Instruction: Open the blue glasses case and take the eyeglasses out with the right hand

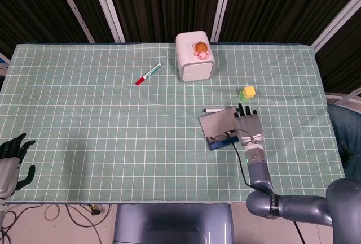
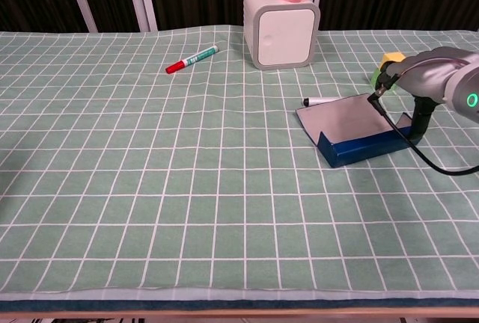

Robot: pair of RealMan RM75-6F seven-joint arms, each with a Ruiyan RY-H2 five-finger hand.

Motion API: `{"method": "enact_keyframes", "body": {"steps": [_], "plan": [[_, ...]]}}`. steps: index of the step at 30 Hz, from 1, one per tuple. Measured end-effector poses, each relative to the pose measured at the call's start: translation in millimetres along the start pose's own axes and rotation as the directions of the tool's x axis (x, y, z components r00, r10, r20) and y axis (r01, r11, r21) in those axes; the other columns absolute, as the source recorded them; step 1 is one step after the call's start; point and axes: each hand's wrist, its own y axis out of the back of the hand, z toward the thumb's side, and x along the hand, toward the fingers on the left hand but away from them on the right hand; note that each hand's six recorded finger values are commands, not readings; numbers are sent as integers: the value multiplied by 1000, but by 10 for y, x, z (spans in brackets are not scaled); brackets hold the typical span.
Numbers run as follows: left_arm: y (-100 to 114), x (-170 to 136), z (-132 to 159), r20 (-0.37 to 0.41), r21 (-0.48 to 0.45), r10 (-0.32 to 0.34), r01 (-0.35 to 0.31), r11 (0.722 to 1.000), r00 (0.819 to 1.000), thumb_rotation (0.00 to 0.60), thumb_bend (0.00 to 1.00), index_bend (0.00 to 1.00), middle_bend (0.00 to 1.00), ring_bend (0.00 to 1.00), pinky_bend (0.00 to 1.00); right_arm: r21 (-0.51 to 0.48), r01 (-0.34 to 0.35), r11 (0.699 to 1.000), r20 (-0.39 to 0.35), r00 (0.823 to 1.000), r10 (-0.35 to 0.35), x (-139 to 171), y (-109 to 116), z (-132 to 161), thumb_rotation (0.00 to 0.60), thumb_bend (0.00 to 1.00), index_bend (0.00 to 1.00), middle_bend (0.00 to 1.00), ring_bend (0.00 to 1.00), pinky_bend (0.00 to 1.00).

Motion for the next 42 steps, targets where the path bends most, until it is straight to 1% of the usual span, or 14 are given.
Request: {"method": "enact_keyframes", "body": {"steps": [5, 9, 14, 16, 21, 25, 26, 29, 33, 42], "plan": [[-2, -1, -2, -1, 3, -2, 2, 1000, 1000, 600, 463, 159, 0, 0, 70, -5, -10, 1000, 3, 1000, 10, -25, -96, -44, 600, 244, 232, 37, 102, 239], [-3, 1, -4, -2, 2, -2, 2, 1000, 1000, 600, 464, 159, 0, 0, 71, 0, -3, 1000, 18, 1000, 3, -55, -98, -100, 600, 243, 234, 37, 102, 239], [-1, 2, -2, -1, 5, -1, 1, 1000, 1000, 600, 463, 159, 0, 0, 71, 37, 25, 999, 23, 999, -26, -118, -84, -169, 600, 244, 236, 48, 103, 239], [-1, 2, -5, -2, 5, -1, 1, 1000, 1000, 600, 464, 159, 0, 0, 71, 34, 38, 999, 19, 999, -38, -139, -85, -189, 600, 241, 236, 54, 104, 238], [-3, 1, -3, -2, 6, -1, 1, 1000, 1000, 600, 464, 159, 0, 0, 74, -20, 65, 998, -2, 998, -65, -199, -102, -227, 600, 226, 236, 57, 105, 238], [-7, 0, -2, -2, 8, -2, 2, 1000, 1000, 600, 463, 159, 0, 0, 76, -136, 61, 989, -11, 998, -63, -224, -118, -222, 600, 223, 236, 67, 108, 238], [-8, 0, -1, -1, 8, -2, 2, 1000, 1000, 600, 464, 159, 0, 0, 76, -172, 64, 983, -14, 998, -68, -235, -112, -216, 600, 223, 236, 67, 108, 238], [-3, -1, -2, -2, 8, 0, 0, 1000, 1000, 600, 463, 160, 0, 0, 76, -226, 95, 970, -21, 995, -102, -276, -68, -203, 600, 218, 244, 70, 108, 239], [-4, 2, -7, -3, 7, -2, 2, 1000, 1000, 600, 463, 163, 0, 0, 76, -240, 140, 961, -36, 988, -152, -332, -19, -181, 600, 197, 257, 73, 108, 238], [-1, 2, -8, -3, 7, -1, 1, 1000, 1000, 600, 464, 165, 0, 0, 84, -236, 185, 954, -70, 976, -207, -418, -9, -101, 600, 198, 258, 80, 108, 238]]}}
